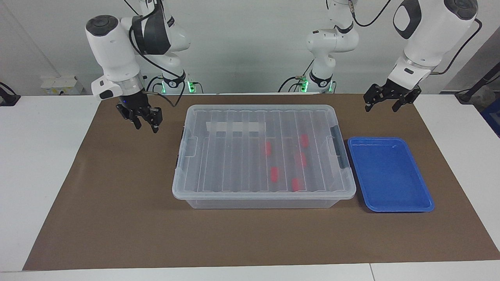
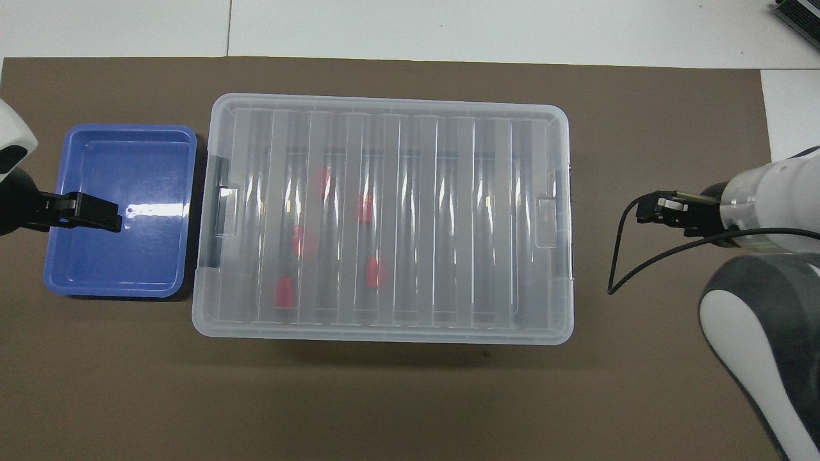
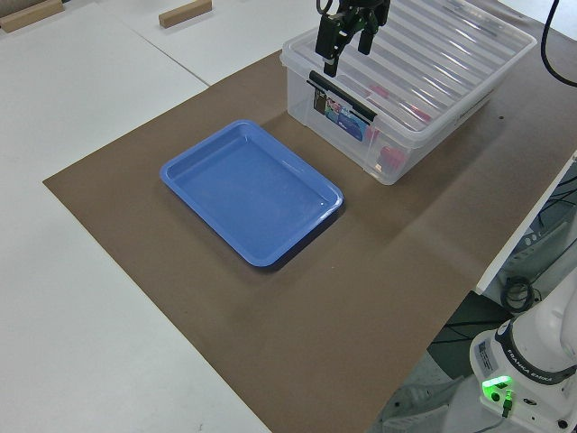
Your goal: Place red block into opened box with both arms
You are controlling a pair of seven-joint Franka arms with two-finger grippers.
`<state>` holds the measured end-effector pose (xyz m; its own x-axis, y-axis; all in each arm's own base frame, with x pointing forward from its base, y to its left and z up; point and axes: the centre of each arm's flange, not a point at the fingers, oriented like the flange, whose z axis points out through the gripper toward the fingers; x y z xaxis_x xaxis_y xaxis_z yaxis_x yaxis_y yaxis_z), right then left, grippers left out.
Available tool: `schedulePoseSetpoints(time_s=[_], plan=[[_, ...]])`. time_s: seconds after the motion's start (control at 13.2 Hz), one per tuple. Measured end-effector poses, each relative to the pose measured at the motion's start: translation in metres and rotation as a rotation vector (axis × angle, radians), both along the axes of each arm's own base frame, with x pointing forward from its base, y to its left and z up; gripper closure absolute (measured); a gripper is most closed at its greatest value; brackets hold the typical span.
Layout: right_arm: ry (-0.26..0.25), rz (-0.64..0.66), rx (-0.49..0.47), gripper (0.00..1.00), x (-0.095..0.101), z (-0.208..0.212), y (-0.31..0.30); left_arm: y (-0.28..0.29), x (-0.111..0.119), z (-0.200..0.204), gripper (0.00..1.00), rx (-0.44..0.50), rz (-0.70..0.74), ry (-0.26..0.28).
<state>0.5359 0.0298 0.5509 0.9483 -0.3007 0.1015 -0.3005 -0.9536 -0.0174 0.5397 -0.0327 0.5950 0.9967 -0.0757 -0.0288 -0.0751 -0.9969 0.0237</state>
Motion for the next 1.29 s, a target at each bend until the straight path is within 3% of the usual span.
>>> schedulePoseSetpoints(time_s=[0.15, 0.38, 0.61, 0.98, 1.29], plan=[[-0.002, 0.006, -0.005, 0.01, 0.002, 0.028, -0.024, 0.0, 0.0, 0.0, 0.0, 0.0, 0.0, 0.0], [0.0, 0.007, -0.011, 0.0, 0.011, 0.055, -0.045, 0.001, 0.0, -0.001, 0.0, 0.0, 0.001, 0.001], [0.035, 0.029, -0.013, 0.0, 0.021, 0.074, -0.051, 0.0, 0.0, -0.001, 0.0, 0.0, 0.001, 0.002], [0.102, 0.09, -0.013, 0.0, 0.02, 0.071, -0.046, 0.0, 0.0, -0.001, 0.0, 0.0, 0.0, 0.002], [0.113, 0.096, -0.012, 0.0, 0.019, 0.07, -0.042, 0.0, 0.0, -0.001, 0.0, 0.0, 0.0, 0.002]])
